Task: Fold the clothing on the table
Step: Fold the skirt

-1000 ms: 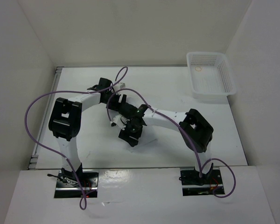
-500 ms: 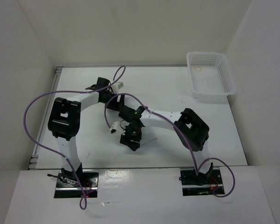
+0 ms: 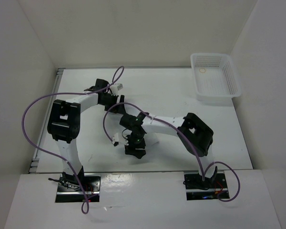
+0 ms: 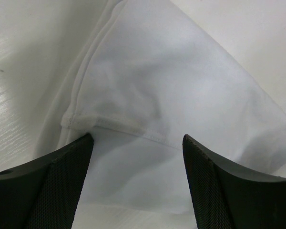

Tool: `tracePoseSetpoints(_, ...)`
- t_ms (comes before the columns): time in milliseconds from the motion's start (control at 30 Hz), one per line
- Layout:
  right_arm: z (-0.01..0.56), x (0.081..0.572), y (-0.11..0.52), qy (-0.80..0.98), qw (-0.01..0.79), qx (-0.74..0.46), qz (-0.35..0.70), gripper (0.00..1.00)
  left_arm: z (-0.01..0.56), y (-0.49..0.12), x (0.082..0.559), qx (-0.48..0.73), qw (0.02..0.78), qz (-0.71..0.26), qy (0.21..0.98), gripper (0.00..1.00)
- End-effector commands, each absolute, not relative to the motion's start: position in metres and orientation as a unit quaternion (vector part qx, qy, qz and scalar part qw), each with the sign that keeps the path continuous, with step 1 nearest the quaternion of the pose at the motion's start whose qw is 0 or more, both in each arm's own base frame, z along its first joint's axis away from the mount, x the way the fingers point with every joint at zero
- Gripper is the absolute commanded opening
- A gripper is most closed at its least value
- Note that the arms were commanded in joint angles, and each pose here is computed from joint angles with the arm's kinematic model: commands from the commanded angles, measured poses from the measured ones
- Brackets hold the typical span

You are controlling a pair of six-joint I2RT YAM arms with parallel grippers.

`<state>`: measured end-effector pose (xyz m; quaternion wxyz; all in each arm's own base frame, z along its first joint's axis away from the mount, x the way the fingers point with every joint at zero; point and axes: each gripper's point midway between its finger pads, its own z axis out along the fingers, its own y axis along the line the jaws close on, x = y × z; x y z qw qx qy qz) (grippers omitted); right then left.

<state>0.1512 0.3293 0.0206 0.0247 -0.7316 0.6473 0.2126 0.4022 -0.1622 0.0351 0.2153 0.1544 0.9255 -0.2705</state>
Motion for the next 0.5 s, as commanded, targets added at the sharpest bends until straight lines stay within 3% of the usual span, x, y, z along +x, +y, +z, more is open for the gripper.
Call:
tracePoseSetpoints(0, 0.005, 0.087, 0.28, 0.645, -0.127, -0.719, 0.226, 0.71, 0.0, -0.124, 0.396, 0.125, 0.181, -0.202, 0.954, 0.84)
tracePoseSetpoints(233, 0.005, 0.095, 0.268, 0.647, -0.12, -0.725, 0.201, 0.71, 0.011, -0.102, 0.398, 0.109, 0.185, -0.182, 0.96, 0.84)
tracePoseSetpoints(467, 0.016, 0.15, 0.252, 0.722, -0.075, -0.656, 0.209, 0.72, 0.018, -0.073, 0.392, 0.092, 0.173, -0.155, 0.968, 0.84)
